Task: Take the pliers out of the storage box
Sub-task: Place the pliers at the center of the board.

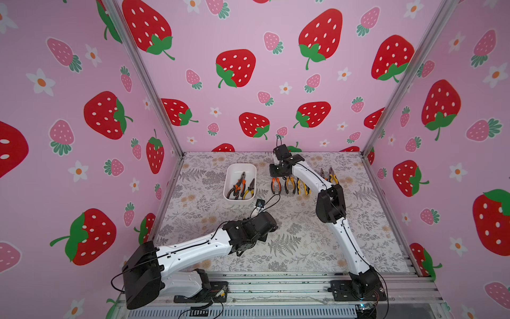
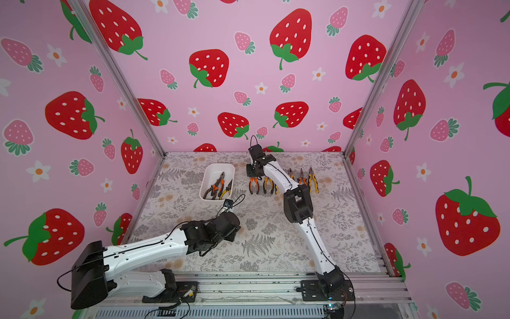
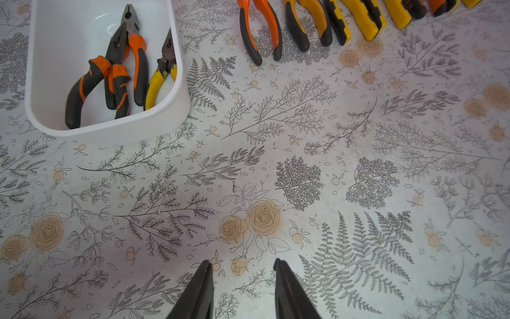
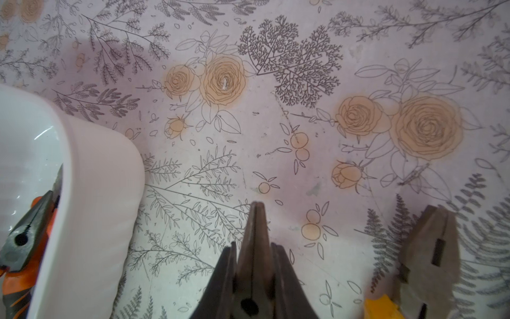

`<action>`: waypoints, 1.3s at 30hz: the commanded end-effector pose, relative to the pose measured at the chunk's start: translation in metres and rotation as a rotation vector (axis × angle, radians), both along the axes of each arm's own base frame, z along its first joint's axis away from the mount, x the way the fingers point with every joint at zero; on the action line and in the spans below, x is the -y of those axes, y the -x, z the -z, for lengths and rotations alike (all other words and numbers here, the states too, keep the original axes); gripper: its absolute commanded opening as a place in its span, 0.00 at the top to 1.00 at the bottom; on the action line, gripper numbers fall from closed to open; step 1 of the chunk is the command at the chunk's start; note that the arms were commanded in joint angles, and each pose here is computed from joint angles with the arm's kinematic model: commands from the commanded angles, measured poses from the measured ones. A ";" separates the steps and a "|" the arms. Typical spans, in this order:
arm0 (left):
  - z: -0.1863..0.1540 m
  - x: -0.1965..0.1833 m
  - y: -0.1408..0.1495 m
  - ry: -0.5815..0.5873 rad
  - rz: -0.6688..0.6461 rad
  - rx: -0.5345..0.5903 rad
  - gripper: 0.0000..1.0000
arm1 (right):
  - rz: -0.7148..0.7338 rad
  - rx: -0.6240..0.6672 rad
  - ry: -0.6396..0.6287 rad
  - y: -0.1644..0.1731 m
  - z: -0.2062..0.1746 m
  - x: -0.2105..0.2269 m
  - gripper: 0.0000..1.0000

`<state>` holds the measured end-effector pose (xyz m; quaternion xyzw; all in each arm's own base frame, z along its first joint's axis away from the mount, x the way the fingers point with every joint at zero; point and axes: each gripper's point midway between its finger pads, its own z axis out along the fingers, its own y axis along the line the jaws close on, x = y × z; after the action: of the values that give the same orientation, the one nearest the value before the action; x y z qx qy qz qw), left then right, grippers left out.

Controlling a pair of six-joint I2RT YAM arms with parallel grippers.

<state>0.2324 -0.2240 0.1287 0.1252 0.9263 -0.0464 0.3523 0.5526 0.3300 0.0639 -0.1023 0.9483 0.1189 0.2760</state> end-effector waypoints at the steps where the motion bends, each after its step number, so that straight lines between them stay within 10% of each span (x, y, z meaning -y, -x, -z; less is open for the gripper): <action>1: -0.009 0.006 -0.006 0.034 0.001 0.009 0.61 | 0.059 0.051 0.043 -0.018 0.011 0.012 0.94; 39: -0.010 0.001 -0.012 0.074 -0.024 -0.006 0.62 | 0.120 -0.055 0.030 -0.024 0.049 0.042 0.71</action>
<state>0.2401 -0.2226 0.1283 0.1076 0.9308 -0.0659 0.3431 0.5809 0.2949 0.0330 -0.0464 0.9544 0.1018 0.2766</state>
